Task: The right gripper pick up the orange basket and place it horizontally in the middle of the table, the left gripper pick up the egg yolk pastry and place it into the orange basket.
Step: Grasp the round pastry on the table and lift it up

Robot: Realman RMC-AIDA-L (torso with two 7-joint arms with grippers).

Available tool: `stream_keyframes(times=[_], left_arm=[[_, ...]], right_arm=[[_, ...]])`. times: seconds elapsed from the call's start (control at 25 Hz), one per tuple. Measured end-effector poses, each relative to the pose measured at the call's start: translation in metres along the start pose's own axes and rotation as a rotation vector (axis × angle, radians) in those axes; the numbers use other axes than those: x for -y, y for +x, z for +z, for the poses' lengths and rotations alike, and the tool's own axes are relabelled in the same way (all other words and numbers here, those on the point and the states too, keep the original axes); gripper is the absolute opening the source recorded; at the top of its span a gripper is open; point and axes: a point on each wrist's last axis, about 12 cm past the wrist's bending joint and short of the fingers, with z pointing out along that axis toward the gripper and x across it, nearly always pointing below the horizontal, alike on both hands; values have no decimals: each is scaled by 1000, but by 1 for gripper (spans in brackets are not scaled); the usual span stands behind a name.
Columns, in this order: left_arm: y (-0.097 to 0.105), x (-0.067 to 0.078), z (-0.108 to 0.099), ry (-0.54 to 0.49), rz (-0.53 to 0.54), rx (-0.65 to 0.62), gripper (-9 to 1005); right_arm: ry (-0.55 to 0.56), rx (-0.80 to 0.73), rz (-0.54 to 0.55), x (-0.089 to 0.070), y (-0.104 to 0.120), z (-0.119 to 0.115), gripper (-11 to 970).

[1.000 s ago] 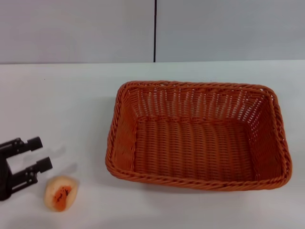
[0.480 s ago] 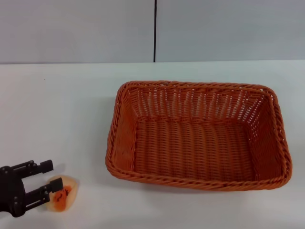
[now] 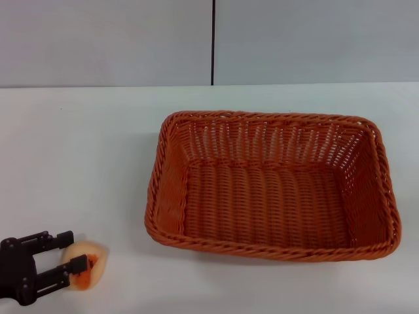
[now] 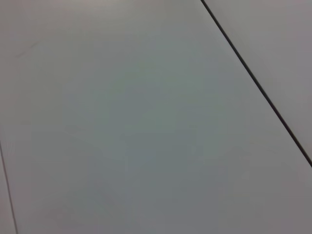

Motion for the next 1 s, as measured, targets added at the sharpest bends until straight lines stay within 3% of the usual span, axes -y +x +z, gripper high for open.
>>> stream_keyframes(times=[0.72,0.92,1.0], left_arm=[[-1,1,6,29,-11,-27,473],[-4,-1,10,39,-4,-25,243],[-5,-1,11,42,-2,-24,205]], right_arm=[[12,-9,-7,0,4,1,472],[16,-10,-7,1,4,-1,472],[17,-10,-7,1,4,-1,472]])
